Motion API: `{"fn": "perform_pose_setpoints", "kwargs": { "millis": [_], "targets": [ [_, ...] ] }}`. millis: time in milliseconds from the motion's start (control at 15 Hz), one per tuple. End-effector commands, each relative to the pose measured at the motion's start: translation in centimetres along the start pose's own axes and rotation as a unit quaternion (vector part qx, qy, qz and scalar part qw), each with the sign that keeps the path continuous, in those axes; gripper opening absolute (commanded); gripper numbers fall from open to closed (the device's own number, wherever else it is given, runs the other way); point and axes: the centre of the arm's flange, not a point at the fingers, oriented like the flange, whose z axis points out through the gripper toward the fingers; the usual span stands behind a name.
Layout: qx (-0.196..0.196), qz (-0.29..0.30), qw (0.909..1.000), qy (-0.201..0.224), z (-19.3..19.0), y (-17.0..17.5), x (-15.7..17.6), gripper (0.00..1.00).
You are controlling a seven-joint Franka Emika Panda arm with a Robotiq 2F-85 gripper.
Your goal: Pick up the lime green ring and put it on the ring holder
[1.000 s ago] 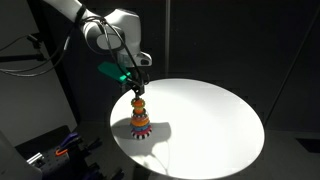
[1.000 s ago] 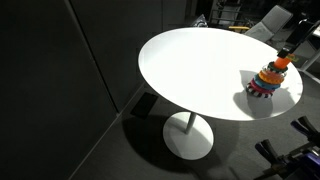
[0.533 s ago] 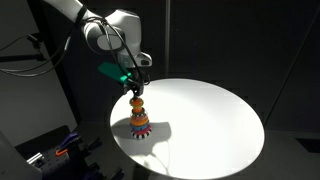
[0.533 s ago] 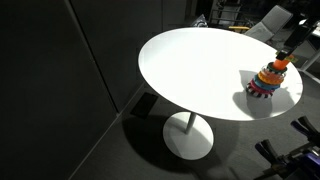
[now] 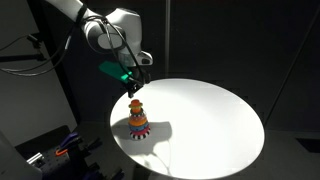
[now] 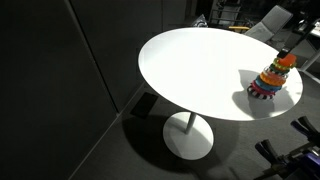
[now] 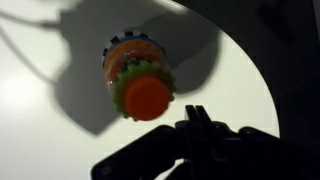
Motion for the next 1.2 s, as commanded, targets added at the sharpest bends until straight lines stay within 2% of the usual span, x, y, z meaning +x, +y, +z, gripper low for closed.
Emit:
{"fn": "perform_pose_setpoints", "kwargs": {
  "millis": [0,133,200,267,333,733,933,1133],
  "targets": [
    [0.011,-0.005,0.9999,0.004,-0.5,0.36,0.26,0.0],
    [0.01,-0.004,0.9999,0.005,-0.56,0.39,0.23,0.04],
    [0.01,-0.004,0.9999,0.005,-0.62,0.41,0.21,0.1],
    [0.009,-0.004,0.9999,0.004,-0.71,0.43,0.19,0.29],
    [0.009,-0.004,0.9999,0.004,-0.76,0.46,0.18,0.31],
    [-0.013,-0.007,0.9999,-0.004,-1.1,0.35,0.1,0.77],
    [-0.045,-0.013,0.9988,-0.016,-1.15,0.43,0.11,0.99],
    [-0.073,-0.018,0.997,-0.021,-1.23,0.46,-0.04,1.0]
  ]
}}
